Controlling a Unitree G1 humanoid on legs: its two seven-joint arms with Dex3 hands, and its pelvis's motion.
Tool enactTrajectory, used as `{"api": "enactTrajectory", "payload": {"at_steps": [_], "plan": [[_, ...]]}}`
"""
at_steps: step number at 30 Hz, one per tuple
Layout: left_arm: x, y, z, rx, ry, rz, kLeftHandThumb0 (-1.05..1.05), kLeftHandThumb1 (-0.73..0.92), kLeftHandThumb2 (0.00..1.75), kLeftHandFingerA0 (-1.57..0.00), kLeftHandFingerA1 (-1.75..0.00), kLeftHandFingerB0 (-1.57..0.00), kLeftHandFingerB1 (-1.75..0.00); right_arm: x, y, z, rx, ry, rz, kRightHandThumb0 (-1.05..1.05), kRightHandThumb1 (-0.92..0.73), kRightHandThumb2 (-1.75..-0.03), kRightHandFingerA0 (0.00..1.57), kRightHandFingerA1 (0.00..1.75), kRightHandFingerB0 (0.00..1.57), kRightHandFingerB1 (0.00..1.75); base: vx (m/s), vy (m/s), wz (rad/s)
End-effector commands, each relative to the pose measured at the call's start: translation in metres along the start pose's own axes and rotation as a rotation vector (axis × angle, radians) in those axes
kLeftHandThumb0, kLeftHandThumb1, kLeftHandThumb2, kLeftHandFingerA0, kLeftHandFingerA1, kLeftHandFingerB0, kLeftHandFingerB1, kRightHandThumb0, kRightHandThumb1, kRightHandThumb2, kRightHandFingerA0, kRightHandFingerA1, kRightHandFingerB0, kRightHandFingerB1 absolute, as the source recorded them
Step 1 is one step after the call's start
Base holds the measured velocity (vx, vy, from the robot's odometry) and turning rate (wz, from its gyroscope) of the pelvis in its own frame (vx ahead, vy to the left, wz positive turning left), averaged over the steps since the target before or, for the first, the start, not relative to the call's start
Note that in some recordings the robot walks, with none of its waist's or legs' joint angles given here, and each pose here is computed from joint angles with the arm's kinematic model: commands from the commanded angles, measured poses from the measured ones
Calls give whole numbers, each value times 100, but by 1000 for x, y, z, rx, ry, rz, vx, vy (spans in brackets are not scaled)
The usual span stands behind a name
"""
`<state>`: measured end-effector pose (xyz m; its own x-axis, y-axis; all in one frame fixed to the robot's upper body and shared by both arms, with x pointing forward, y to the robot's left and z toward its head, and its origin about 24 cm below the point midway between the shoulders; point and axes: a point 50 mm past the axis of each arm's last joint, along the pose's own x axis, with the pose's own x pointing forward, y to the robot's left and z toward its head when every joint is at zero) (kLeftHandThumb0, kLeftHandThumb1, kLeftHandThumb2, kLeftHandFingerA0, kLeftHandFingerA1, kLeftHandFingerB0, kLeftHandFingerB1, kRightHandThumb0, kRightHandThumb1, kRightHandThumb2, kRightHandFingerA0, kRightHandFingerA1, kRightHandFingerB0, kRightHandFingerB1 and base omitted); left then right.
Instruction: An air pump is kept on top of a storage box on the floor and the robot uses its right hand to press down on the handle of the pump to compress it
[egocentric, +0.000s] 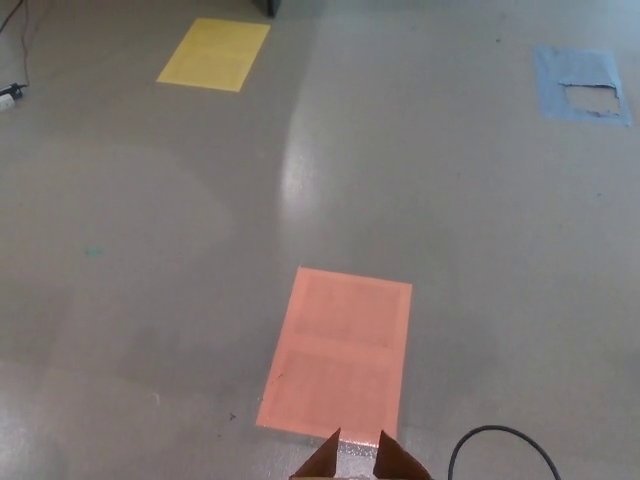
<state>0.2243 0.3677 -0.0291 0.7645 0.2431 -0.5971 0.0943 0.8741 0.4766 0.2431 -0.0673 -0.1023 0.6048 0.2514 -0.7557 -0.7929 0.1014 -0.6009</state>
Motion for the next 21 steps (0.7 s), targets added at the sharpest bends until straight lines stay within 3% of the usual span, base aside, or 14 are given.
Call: {"api": "enactTrajectory", "payload": {"at_steps": [1,9,12,17,18,20,21], "plan": [[0,9,9,3,-46,4,-78,85,115,-6,-31,-5,-23,0,-43,20,51,-121,-127,-94,-86,-124,0,12,0,10,0,0,0],[4,16,27,4,-75,19,-80,86,116,-6,-28,-5,-22,-44,-145,70,195,-538,-425,-89,-88,-119,0,15,0,12,0,0,0],[5,20,33,3,-73,34,-81,86,116,-7,-28,-6,-21,-91,-184,83,221,-731,-565,-88,-85,-115,6,22,5,12,0,0,0],[7,25,43,3,-84,38,-79,86,115,-6,-28,-5,-22,-150,-218,81,241,-906,-707,-89,-84,-117,0,13,0,11,0,0,0],[7,25,44,9,-85,38,-79,86,116,-6,-28,-5,-22,-171,-226,77,262,-950,-756,-95,-85,-117,9,16,8,7,0,0,0],[7,27,49,18,-89,46,-79,86,116,-6,-29,-6,-23,-186,-233,71,296,-1005,-816,-93,-84,-114,8,18,7,9,0,0,0],[8,28,51,18,-91,50,-79,86,116,-6,-28,-6,-23,-194,-238,63,305,-1016,-865,-90,-84,-117,1,15,0,9,0,0,0]]}}
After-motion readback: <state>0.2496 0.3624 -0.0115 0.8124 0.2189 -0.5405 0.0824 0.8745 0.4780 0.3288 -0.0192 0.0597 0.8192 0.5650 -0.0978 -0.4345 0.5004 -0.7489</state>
